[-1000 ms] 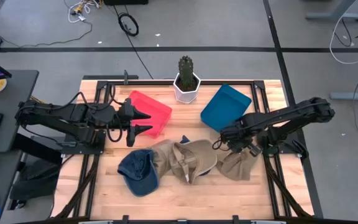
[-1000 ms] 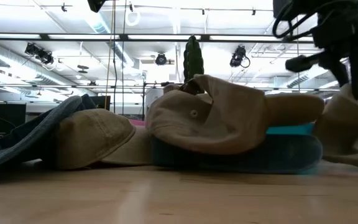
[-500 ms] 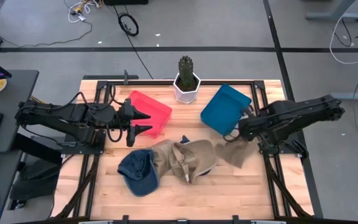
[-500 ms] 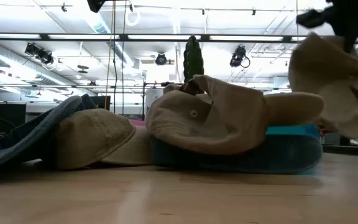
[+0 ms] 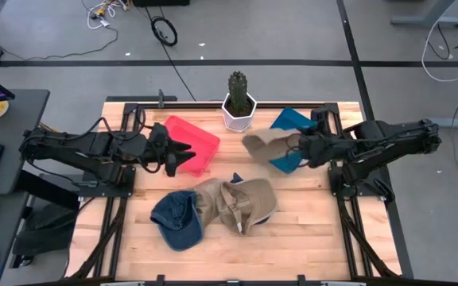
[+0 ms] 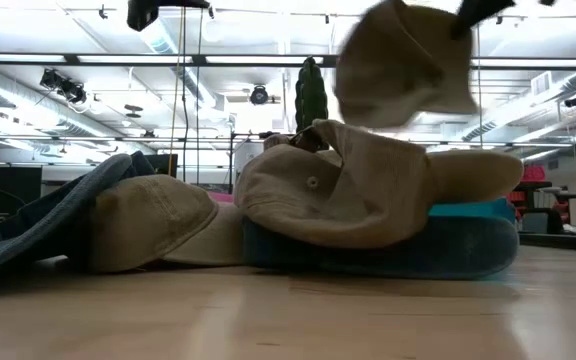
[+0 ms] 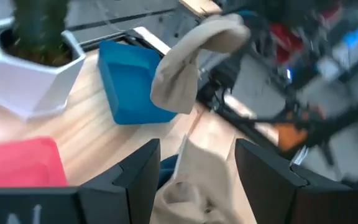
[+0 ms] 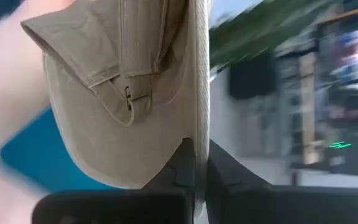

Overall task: Pick & Place hat
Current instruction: Put the right brown cap into the red bin

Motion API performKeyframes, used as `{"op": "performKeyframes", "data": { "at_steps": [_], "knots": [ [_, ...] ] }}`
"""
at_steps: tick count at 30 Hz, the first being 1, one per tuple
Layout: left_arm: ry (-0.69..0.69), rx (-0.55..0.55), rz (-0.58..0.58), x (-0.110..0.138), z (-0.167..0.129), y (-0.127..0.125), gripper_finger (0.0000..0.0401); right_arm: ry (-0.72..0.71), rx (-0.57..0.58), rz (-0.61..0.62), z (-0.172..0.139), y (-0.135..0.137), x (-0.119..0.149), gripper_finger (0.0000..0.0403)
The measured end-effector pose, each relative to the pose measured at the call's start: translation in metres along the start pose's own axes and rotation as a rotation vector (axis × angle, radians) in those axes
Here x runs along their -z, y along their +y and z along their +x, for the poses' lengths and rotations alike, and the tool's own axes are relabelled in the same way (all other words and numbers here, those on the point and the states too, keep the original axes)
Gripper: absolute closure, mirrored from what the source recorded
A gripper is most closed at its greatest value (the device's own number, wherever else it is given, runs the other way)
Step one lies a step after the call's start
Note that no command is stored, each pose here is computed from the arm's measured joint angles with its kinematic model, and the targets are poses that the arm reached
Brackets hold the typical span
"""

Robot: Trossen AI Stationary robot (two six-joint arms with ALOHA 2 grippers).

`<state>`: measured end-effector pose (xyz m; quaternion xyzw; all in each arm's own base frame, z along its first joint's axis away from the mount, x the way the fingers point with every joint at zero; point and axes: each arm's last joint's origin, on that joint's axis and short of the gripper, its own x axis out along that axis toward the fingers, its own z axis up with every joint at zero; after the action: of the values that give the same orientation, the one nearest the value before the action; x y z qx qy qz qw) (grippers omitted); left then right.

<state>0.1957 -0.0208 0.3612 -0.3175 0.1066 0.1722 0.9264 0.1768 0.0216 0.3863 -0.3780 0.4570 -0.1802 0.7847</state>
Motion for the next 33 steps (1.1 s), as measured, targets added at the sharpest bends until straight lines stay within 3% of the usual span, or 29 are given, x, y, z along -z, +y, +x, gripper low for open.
{"op": "performKeyframes", "data": {
  "at_steps": [5,10,21,27,33],
  "knots": [
    [-0.081,-0.064,-0.354,-0.004,0.001,0.004,0.019,-0.133,0.199,-0.011,-0.002,-0.014,-0.025,0.0396],
    [-0.13,-0.065,-0.689,-0.01,0.003,0.009,0.019,-0.242,0.305,-0.042,-0.003,-0.022,-0.043,0.0396],
    [-0.244,0.162,-1.029,-0.03,0.002,-0.003,0.019,-0.3,0.48,-0.177,0.021,0.0,-0.059,0.0396],
    [-0.224,0.184,-1.14,-0.028,0.007,-0.006,0.019,-0.32,0.583,-0.184,0.027,0.006,-0.061,0.0396],
    [-0.213,0.198,-1.216,-0.025,0.021,-0.009,0.019,-0.329,0.595,-0.188,0.027,0.006,-0.062,0.0396]
  ]
}}
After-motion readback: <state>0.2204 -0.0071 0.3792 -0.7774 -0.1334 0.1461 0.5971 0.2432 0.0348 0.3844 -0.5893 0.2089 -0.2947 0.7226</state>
